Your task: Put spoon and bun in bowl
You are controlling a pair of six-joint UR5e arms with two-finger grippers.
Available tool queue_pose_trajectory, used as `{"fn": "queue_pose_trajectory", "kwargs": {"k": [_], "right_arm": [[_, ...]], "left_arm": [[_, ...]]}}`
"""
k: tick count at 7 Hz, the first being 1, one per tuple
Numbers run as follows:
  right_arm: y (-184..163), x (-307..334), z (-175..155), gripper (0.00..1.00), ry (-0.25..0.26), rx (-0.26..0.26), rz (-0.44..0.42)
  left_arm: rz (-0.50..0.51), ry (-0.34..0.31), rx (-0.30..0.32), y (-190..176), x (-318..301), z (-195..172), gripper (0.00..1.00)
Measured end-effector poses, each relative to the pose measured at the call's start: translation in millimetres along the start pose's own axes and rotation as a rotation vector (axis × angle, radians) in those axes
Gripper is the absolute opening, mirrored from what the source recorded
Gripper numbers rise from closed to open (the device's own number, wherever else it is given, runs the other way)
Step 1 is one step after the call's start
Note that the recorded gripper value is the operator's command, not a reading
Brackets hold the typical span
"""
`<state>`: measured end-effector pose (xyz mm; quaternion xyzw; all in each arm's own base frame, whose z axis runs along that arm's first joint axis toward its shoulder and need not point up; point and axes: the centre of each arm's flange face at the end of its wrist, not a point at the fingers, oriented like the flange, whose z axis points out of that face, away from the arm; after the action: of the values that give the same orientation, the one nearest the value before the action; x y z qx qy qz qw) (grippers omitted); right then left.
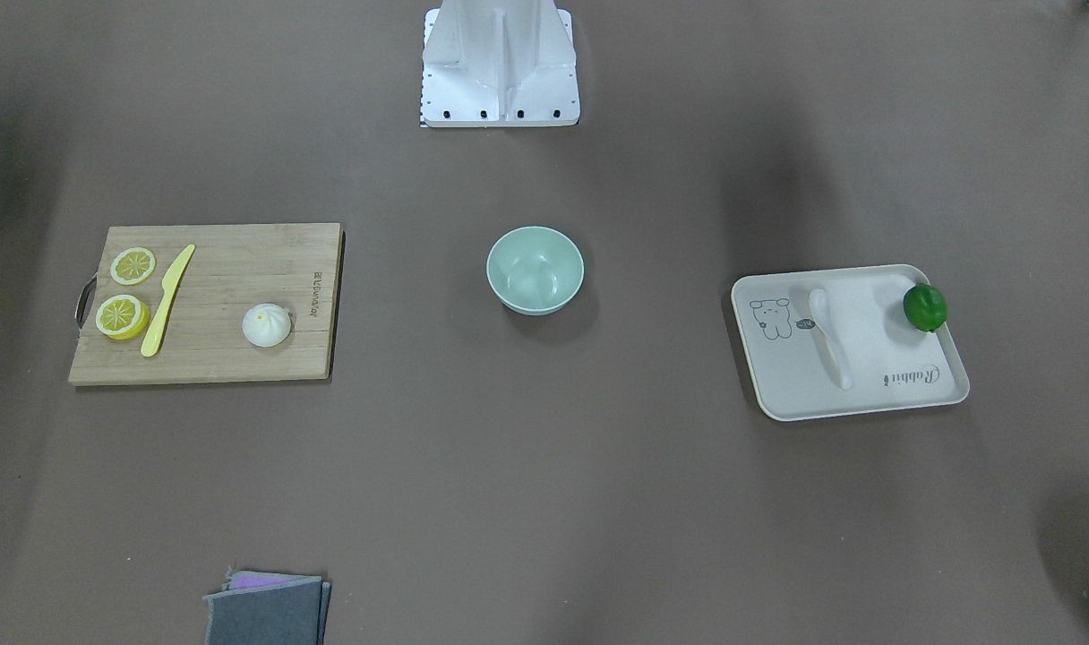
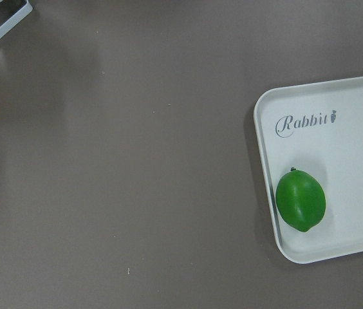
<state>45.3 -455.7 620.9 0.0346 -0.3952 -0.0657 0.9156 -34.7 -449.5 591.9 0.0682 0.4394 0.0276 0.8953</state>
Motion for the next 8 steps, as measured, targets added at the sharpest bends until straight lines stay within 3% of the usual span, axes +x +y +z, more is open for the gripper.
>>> {"fn": "queue_pose_trajectory", "kwargs": {"k": [5,8], "right_arm": [[-1,-11,-4,1.0,-0.075,0.014,-0.012],[-12,-53,-10,0.98,-0.1,0.02,-0.031]], "left_arm": [[0.092,0.019,0.082,10,1,-1,0.98],[0.019,0.031,0.104,8,8,-2,0.97]]}}
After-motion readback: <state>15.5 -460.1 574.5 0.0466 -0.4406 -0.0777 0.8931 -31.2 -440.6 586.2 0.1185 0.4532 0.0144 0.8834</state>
